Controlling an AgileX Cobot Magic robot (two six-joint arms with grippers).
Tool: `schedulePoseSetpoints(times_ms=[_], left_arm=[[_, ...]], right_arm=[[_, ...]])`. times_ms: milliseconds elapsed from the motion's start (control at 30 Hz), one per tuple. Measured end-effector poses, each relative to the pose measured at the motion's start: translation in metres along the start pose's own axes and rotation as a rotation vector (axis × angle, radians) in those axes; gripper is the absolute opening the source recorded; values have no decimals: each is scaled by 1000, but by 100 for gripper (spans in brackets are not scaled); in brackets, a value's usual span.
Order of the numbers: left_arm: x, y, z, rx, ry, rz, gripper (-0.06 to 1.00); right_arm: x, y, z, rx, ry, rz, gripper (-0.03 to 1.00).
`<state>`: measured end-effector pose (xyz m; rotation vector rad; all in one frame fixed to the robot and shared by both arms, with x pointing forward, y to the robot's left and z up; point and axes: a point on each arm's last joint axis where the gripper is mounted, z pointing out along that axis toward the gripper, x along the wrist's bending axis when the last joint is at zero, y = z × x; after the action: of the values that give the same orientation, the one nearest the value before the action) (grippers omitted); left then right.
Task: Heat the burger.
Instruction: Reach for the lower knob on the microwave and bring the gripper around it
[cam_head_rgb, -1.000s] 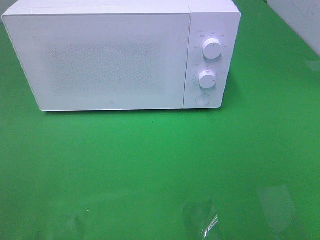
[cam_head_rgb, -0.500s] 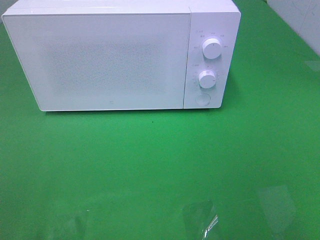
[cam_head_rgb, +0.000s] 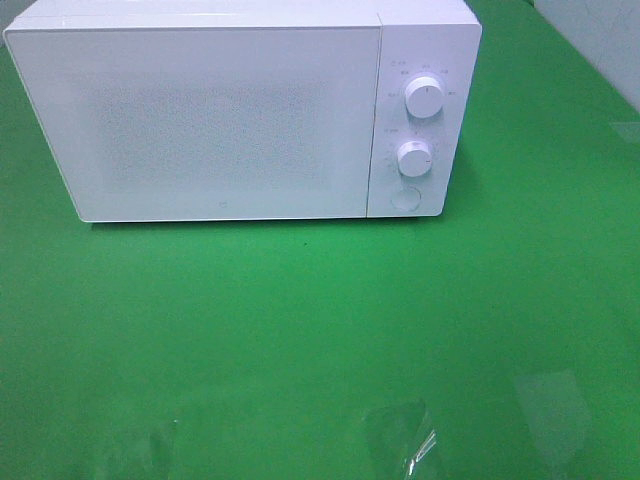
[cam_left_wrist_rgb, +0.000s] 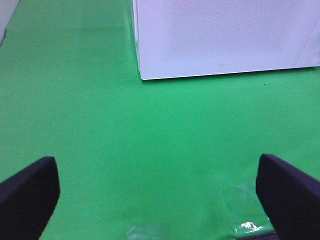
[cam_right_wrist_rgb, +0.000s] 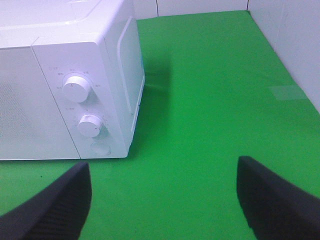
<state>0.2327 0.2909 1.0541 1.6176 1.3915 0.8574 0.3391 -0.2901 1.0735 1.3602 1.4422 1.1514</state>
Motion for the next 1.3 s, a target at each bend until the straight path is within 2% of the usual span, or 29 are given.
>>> schedulePoseSetpoints(times_ms=[700,867,1300], left_arm=[[0,0,0,0,0,0,99],[0,0,0,0,0,0,99],[0,0,0,0,0,0,99]], right_arm=[[3,0,73,-10,22,-2,76],[4,-1,95,-60,33,13,76],[5,-19,137,-86,37,-1,76]])
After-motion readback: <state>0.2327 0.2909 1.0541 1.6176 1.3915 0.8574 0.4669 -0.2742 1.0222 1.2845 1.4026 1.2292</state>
